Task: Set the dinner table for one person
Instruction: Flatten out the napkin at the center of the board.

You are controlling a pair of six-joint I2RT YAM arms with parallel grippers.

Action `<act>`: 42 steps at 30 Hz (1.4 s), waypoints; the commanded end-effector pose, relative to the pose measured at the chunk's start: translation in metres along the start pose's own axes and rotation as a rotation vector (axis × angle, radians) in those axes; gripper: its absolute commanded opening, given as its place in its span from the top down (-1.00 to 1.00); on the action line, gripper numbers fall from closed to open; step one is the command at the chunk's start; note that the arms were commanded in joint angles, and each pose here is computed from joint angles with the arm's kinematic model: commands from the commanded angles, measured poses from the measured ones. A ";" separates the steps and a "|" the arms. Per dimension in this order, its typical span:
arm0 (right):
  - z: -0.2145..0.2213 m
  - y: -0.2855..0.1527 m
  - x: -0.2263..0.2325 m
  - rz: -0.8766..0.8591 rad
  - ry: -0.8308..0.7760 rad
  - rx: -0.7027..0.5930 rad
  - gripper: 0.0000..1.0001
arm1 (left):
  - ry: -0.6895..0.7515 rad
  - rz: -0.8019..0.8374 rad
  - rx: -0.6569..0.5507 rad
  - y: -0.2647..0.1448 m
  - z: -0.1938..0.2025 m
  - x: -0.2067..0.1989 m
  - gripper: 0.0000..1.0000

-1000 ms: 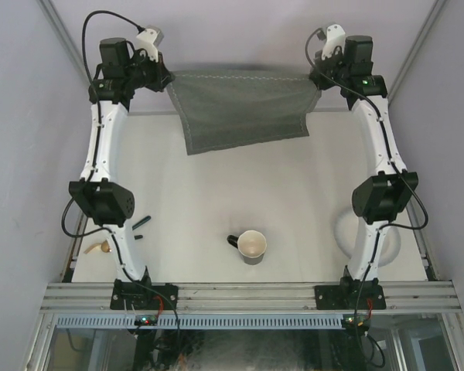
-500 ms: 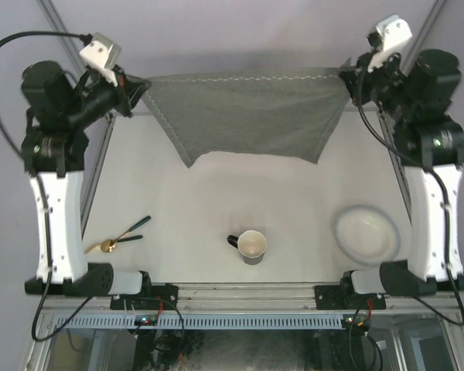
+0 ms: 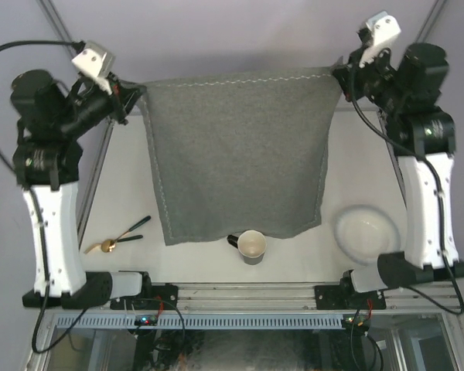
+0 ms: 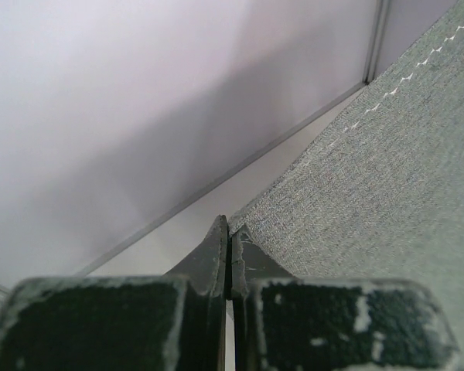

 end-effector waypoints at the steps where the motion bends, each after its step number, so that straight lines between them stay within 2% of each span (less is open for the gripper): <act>1: 0.003 0.043 -0.040 0.198 -0.013 0.010 1.00 | 0.019 -0.161 0.117 0.041 0.032 0.050 0.99; 6: 0.000 0.090 -0.065 0.233 -0.005 -0.032 1.00 | -0.014 -0.175 0.123 0.098 0.052 0.088 1.00; 12: -0.021 0.137 -0.095 0.296 -0.047 -0.167 1.00 | 0.048 -0.312 0.034 0.145 0.056 0.133 1.00; 15: -0.022 0.157 -0.106 0.316 -0.074 -0.246 1.00 | 0.108 -0.418 -0.021 0.151 0.054 0.148 0.99; 18: -0.022 0.166 -0.113 0.333 -0.073 -0.288 1.00 | 0.101 -0.497 -0.048 0.151 0.052 0.158 1.00; 24: -0.006 0.171 -0.129 0.336 -0.035 -0.246 1.00 | 0.067 -0.535 -0.035 0.139 0.059 0.166 0.99; 27: 0.017 0.166 -0.133 0.314 -0.016 -0.138 1.00 | 0.006 -0.449 0.069 0.130 0.086 0.151 1.00; 30: 0.058 0.152 -0.132 0.272 0.037 0.034 1.00 | -0.119 -0.327 0.210 0.119 0.135 0.118 1.00; 38: 0.222 0.099 -0.098 0.061 0.215 0.679 1.00 | -0.477 -0.037 0.585 0.084 0.277 0.008 0.99; 42: 0.301 0.064 -0.080 -0.089 0.303 1.001 1.00 | -0.593 0.078 0.694 0.077 0.316 -0.021 0.99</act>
Point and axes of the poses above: each gripper's point midway between its finger pads, its own y axis out along the fingers, its own x axis along the line the jaws close on, z = x × y, the point moved 10 cm from there along -y, back along the fingers, and after that the axes turned 13 degrees about y, right-handed, at the moved point
